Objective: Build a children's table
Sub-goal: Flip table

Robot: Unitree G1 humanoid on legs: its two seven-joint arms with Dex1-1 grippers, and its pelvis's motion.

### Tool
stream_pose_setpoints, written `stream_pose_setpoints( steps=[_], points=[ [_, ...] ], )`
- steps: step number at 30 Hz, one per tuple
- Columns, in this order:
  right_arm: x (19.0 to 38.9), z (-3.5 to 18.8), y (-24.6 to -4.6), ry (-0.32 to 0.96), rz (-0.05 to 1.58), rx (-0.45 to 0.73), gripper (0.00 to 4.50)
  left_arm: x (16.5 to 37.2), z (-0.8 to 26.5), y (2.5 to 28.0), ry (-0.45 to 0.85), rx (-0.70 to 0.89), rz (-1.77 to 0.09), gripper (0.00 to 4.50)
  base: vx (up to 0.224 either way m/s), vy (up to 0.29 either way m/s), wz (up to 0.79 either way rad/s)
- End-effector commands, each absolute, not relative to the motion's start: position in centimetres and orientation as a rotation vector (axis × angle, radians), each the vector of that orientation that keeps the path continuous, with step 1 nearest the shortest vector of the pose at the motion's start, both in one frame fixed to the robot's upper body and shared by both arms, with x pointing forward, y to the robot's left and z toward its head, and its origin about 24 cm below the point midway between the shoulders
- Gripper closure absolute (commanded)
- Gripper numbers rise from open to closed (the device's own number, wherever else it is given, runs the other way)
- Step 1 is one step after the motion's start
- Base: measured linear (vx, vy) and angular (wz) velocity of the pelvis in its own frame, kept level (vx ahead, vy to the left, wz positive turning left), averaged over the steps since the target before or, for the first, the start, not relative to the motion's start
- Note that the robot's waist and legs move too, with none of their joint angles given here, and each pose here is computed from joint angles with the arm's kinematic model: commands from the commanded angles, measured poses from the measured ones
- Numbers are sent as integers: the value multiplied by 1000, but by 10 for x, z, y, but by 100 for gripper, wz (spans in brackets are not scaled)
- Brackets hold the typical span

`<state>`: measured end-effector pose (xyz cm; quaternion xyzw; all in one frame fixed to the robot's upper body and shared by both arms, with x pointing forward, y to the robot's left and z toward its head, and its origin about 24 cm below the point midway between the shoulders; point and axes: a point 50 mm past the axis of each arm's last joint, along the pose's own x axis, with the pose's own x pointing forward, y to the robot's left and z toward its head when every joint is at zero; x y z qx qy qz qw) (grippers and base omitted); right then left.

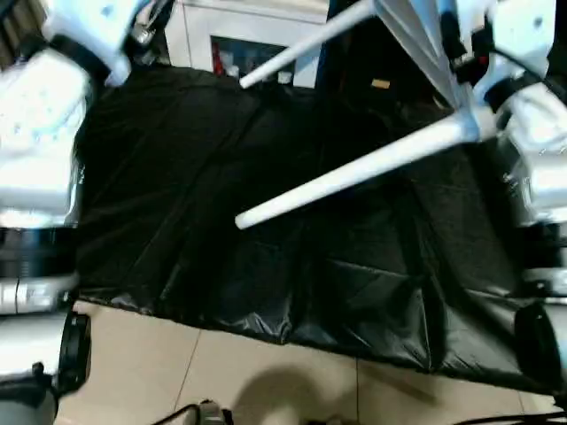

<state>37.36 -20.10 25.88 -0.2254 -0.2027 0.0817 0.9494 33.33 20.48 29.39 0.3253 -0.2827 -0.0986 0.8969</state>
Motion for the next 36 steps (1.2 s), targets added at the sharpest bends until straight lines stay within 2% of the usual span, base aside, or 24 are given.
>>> stream_pose_setpoints(
  steps=[1, 4, 5, 6, 8, 15, 19, 27, 29, 33, 36],
  points=[
    [374, 251, -190, -377, 284, -440, 273, 336, 287, 221, -547, 527, -145, 241, 0, 0, 0],
    [375, 251, -187, -376, 310, -440, 273, 335, 286, 222, -540, 512, -139, 242, 0, 0, 0],
    [375, 251, -186, -376, 313, -440, 241, 335, 286, 223, -539, 510, -138, 242, 0, 0, 0],
    [375, 253, -186, -382, 323, -433, 241, 335, 284, 223, -525, 512, -137, 242, 0, 0, 0],
    [374, 255, -185, -386, 343, -433, 202, 335, 283, 224, -520, 504, -133, 242, 0, 0, 0],
    [368, 261, -183, -427, 409, -444, 152, 338, 277, 229, -477, 501, -114, 242, 0, 0, 0],
    [362, 268, -180, -482, 482, -424, 106, 339, 273, 231, -438, 496, -91, 242, 0, 0, 0],
    [352, 276, -178, -566, 574, -441, 88, 339, 271, 234, -409, 483, -60, 242, 0, 0, 0],
    [346, 283, -176, -627, 617, -430, 88, 339, 270, 234, -398, 478, -55, 242, 0, 0, 0],
    [335, 293, -174, -713, 674, -363, 88, 338, 269, 233, -404, 478, -70, 245, 0, 0, 0],
    [323, 309, -181, -807, 690, -188, 88, 337, 270, 230, -436, 484, -108, 246, 0, 0, 0]
  ],
)
